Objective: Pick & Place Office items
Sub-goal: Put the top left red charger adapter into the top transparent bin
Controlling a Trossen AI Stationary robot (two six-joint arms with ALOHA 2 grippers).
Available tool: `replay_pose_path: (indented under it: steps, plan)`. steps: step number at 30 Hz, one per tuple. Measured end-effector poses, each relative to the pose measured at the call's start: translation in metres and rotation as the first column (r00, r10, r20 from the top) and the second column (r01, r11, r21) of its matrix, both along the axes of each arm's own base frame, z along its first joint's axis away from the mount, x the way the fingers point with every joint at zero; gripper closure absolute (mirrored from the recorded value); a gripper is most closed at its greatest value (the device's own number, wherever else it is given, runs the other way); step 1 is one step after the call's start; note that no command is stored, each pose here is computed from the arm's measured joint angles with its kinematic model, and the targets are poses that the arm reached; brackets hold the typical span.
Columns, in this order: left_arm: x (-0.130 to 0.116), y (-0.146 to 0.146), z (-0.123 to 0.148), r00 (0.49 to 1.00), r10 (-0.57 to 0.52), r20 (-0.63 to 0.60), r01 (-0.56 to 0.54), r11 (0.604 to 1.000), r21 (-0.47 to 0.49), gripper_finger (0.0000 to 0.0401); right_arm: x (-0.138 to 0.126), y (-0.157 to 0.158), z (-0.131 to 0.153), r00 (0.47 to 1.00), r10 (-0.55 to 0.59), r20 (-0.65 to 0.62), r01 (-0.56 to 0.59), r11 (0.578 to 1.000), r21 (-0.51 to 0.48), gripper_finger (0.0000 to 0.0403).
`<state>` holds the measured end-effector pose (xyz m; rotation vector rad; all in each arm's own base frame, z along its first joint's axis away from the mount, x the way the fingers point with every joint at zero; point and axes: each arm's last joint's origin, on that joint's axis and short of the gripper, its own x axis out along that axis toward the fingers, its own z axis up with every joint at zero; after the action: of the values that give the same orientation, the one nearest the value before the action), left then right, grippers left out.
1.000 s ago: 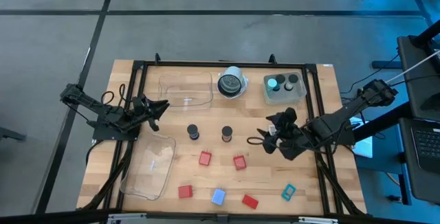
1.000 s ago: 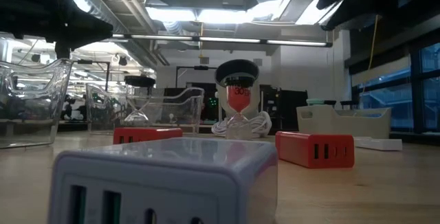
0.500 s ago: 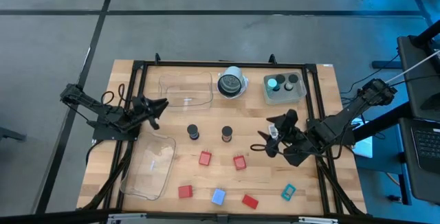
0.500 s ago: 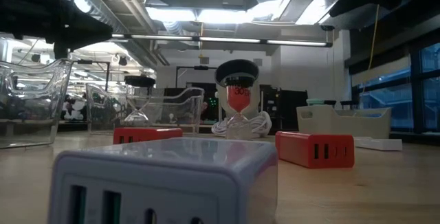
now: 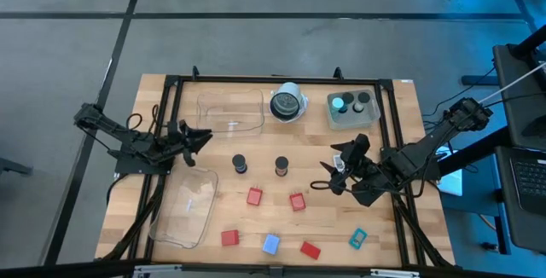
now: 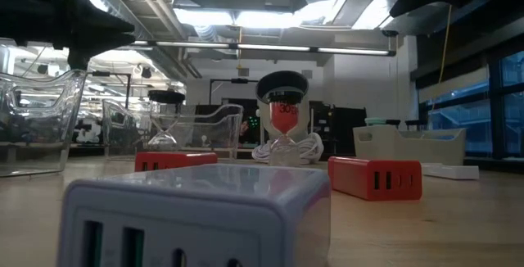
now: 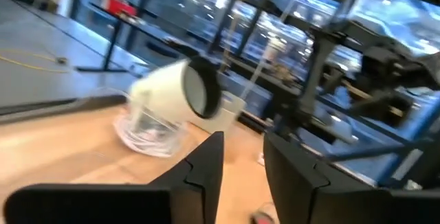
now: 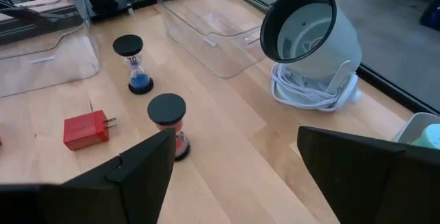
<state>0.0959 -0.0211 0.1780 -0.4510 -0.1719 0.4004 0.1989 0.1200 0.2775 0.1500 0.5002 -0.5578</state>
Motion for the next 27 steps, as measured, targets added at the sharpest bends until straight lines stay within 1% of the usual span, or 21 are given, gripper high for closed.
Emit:
replay_pose_path:
  steps: [2,9,11,14,17,19,21,24,27]
  plan:
    - [0.002,-0.001,0.002,0.999,-0.032,0.016,0.032,0.999,0.01,0.0276,0.0,0.0,0.0,1.0,0.0,0.0,0.0,1.0,0.0,0.0097]
    - [0.01,-0.008,0.011,0.99,-0.137,0.039,0.131,0.981,0.142,0.0204,0.0,-0.001,0.0,1.0,-0.002,0.0,0.002,1.0,0.0,0.0097]
    - [0.013,-0.011,0.013,0.985,-0.171,0.035,0.163,0.972,0.167,0.019,0.0,0.0,0.0,1.0,-0.002,0.0,0.002,1.0,0.0,0.0097]
    - [0.021,-0.015,0.022,0.984,-0.179,0.003,0.175,0.968,0.178,0.0176,0.0,-0.001,0.0,1.0,-0.002,0.0,0.002,1.0,0.0,0.0097]
    - [0.034,-0.021,0.034,0.981,-0.187,-0.043,0.192,0.962,0.196,0.017,0.0,-0.001,0.0,1.0,-0.002,0.0,0.002,1.0,0.0,0.0097]
    - [0.047,-0.028,0.044,0.976,-0.198,-0.088,0.213,0.948,0.234,0.0169,0.0,-0.001,0.0,1.0,-0.002,0.0,0.002,1.0,0.001,0.0097]
    - [0.061,-0.035,0.053,0.97,-0.198,-0.142,0.232,0.93,0.285,0.0169,0.0,-0.001,0.0,1.0,-0.002,0.0,0.002,1.0,0.001,0.0097]
    - [0.087,-0.047,0.059,0.95,-0.161,-0.266,0.256,0.892,0.373,0.017,0.0,-0.001,0.0,1.0,-0.003,0.0,0.003,1.0,0.001,0.0097]
    - [0.112,-0.059,0.062,0.924,-0.13,-0.359,0.287,0.857,0.427,0.0169,0.0,0.0,0.0,1.0,-0.003,0.0,0.003,1.0,0.002,0.0097]
